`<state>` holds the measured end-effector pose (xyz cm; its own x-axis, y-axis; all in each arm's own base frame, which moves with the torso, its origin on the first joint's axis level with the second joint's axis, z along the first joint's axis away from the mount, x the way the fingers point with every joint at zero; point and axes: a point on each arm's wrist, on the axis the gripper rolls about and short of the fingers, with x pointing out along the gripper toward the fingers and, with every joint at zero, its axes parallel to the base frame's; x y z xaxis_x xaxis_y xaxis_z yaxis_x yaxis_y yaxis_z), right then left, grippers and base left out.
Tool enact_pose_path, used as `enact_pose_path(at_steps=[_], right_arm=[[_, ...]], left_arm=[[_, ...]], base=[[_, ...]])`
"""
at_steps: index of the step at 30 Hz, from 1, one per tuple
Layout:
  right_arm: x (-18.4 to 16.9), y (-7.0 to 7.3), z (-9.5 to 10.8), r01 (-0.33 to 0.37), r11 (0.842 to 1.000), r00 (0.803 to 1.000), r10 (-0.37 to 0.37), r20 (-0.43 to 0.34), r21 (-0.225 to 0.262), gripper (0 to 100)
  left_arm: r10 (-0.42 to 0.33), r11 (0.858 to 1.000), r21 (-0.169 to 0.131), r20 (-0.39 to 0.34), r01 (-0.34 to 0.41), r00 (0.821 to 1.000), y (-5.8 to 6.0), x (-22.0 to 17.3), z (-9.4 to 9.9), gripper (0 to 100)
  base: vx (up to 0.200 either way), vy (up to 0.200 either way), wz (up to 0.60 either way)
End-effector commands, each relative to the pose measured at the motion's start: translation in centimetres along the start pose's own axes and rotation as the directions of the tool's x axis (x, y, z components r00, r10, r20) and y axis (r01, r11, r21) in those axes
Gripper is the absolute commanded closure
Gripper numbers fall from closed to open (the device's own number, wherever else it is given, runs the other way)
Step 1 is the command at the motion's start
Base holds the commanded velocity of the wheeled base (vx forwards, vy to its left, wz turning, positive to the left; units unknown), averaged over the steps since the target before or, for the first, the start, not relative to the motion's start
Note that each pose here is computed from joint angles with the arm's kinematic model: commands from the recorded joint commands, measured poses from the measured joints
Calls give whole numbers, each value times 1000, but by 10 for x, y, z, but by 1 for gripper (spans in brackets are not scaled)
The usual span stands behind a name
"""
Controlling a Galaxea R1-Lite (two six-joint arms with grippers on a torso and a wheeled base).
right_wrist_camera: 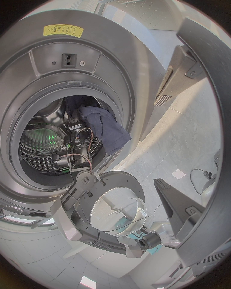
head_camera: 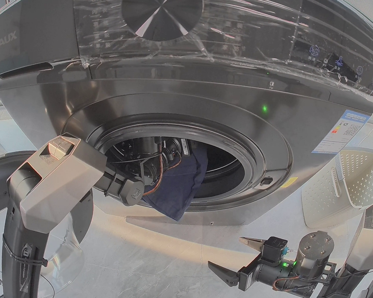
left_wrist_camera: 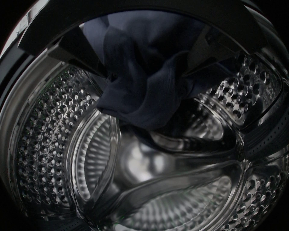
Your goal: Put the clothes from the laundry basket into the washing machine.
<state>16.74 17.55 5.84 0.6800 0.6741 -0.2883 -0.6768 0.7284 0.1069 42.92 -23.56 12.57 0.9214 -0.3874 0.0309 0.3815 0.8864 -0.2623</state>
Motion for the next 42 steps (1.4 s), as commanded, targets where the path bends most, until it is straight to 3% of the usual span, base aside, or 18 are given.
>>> enact_pose_path(at_steps=[1,5,10,14,15,17,23,26,27,28,29,30,34,38,39,42], right_arm=[[0,0,-1,0,1000,1000,0,-3,0,0],[2,-2,-5,4,1000,1000,-4,-23,5,0],[3,0,-5,-2,1000,1000,2,-22,7,0],[3,0,-5,-3,1000,1000,3,-22,7,0],[3,0,-5,-3,1000,1000,4,-21,7,0],[3,0,-5,-3,1000,1000,3,-22,7,0],[3,0,-4,-4,1000,1000,4,-19,7,0],[4,0,-4,-4,1000,1000,4,-16,7,0],[3,0,-4,-4,1000,1000,4,-18,7,0],[3,0,-4,-4,1000,1000,4,-18,7,0],[3,0,-4,-4,1000,1000,4,-18,7,0],[3,0,-4,-4,1000,1000,4,-18,7,0],[3,0,-4,-2,1000,1000,2,-19,7,0],[3,0,-4,-4,1000,1000,4,-19,9,0],[3,0,-4,-4,1000,1000,4,-19,9,0],[3,0,-4,-4,1000,1000,4,-19,9,0]], left_arm=[[-9,1000,2,-41,9,999,-4,-17,7,0],[-67,998,6,-175,69,982,-8,-41,2,0],[-67,997,9,-216,71,974,-6,-44,-6,0],[-51,998,19,-266,58,963,-1,-41,-25,0],[-45,998,36,-275,57,960,2,-38,-33,100],[-41,997,53,-277,58,960,5,-35,-38,100],[-50,997,51,-262,66,964,2,-30,-37,100],[-70,996,30,-217,78,974,-3,-23,-27,100],[-80,997,-24,-149,78,986,-8,-14,-18,100],[-86,995,-57,-105,81,991,-11,-10,-13,100],[-86,995,-60,-100,80,991,-11,-9,-13,100],[-89,993,-81,-31,87,996,-13,-3,-3,100],[-72,993,-92,34,75,997,-14,2,9,100],[-68,993,-91,38,71,997,-14,2,9,100],[-68,993,-91,38,71,997,-14,1,9,0],[-70,993,-93,41,74,997,-15,0,9,0]], base=[[0,0,0],[0,0,0],[0,0,0],[0,0,0],[0,0,0],[0,0,0],[0,0,0],[0,0,0],[0,0,0],[0,0,0],[0,0,0],[0,0,0],[0,0,0],[0,0,0],[0,0,0],[0,0,0]])
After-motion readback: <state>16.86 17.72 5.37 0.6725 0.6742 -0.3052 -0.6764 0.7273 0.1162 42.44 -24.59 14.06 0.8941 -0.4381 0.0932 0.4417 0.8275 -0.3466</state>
